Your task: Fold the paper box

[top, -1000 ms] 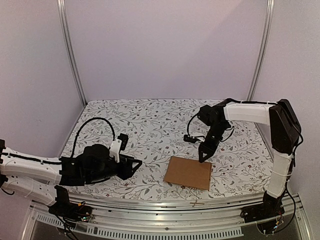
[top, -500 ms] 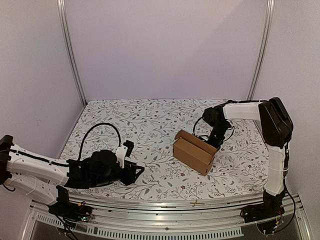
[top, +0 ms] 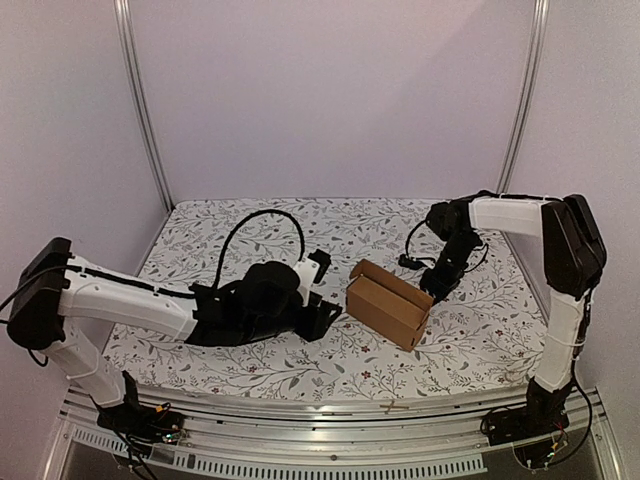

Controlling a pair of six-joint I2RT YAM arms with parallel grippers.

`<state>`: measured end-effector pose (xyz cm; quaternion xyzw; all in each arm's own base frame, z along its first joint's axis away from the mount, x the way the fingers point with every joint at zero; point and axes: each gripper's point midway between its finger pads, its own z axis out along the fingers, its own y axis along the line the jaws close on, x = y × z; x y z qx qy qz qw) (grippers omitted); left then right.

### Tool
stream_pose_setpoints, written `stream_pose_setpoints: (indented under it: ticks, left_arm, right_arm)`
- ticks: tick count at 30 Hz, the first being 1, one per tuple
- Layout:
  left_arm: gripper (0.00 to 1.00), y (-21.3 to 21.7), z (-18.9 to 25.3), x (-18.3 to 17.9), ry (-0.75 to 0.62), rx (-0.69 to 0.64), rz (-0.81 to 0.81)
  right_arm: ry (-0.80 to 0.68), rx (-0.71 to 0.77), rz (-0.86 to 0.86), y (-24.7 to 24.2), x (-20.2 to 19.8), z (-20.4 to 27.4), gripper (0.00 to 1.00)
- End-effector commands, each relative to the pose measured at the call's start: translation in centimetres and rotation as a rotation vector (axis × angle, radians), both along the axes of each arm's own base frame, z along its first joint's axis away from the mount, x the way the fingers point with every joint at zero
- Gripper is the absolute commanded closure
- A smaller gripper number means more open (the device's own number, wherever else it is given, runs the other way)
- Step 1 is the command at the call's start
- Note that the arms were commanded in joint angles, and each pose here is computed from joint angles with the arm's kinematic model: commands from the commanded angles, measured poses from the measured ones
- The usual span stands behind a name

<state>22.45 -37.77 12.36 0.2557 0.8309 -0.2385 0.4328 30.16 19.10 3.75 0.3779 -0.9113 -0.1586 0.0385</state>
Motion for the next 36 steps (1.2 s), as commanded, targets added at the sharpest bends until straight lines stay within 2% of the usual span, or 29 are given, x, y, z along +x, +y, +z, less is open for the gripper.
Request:
stream_pose_setpoints:
  ticks: [1,3,6,7,8,9,10,12,14,15,20,27,36]
  left_arm:
    - [0.48,-1.2,3.3,2.5,-0.068,0.097,-0.027]
    - [0.53,-1.2,4.4,3.5,-0.061,0.140,-0.040]
    - [0.52,-1.2,6.1,5.2,-0.039,0.158,-0.068]
    - [0.51,-1.3,6.1,5.7,-0.016,0.167,-0.082]
    - [0.50,-1.3,6.0,6.3,0.004,0.183,-0.090]
    - [0.48,-1.4,5.3,6.9,0.022,0.210,-0.099]
    - [0.48,-1.7,5.2,7.3,0.031,0.227,-0.112]
    - [0.48,-2.5,4.9,7.9,0.060,0.239,-0.147]
    - [0.50,-3.4,4.6,8.2,0.072,0.246,-0.181]
    - [0.52,-3.8,4.4,8.5,0.074,0.249,-0.186]
    - [0.59,-5.0,3.0,9.6,0.082,0.261,-0.188]
    - [0.64,-6.0,0.9,11.0,0.114,0.263,-0.176]
    - [0.74,-6.6,1.6,12.1,0.112,0.254,-0.162]
  right_arm:
    - [-0.137,0.004,-0.039,-2.5,0.8,5.1,0.58]
    - [-0.236,0.016,-0.039,-3.0,0.7,8.2,0.54]
    - [-0.416,0.065,-0.051,-3.4,0.8,12.8,0.42]
    - [-0.517,0.112,-0.058,-3.4,0.5,15.3,0.30]
    - [-0.598,0.156,-0.063,-3.4,0.1,17.0,0.10]
    - [-0.654,0.188,-0.079,-3.3,0.0,17.8,0.02]
    - [-0.714,0.244,-0.123,-3.3,-0.6,19.5,0.01]
    - [-0.672,0.366,-0.078,-2.0,-3.4,19.9,0.01]
    - [-0.648,0.412,0.052,-1.4,-5.7,19.9,0.11]
    - [-0.650,0.391,0.107,-1.6,-6.3,19.5,0.16]
    - [-0.604,0.205,0.257,-3.7,-7.3,14.6,0.24]
    - [-0.569,0.191,0.352,-3.2,-8.2,11.4,0.24]
    - [-0.541,0.191,0.376,-1.7,-7.7,10.2,0.25]
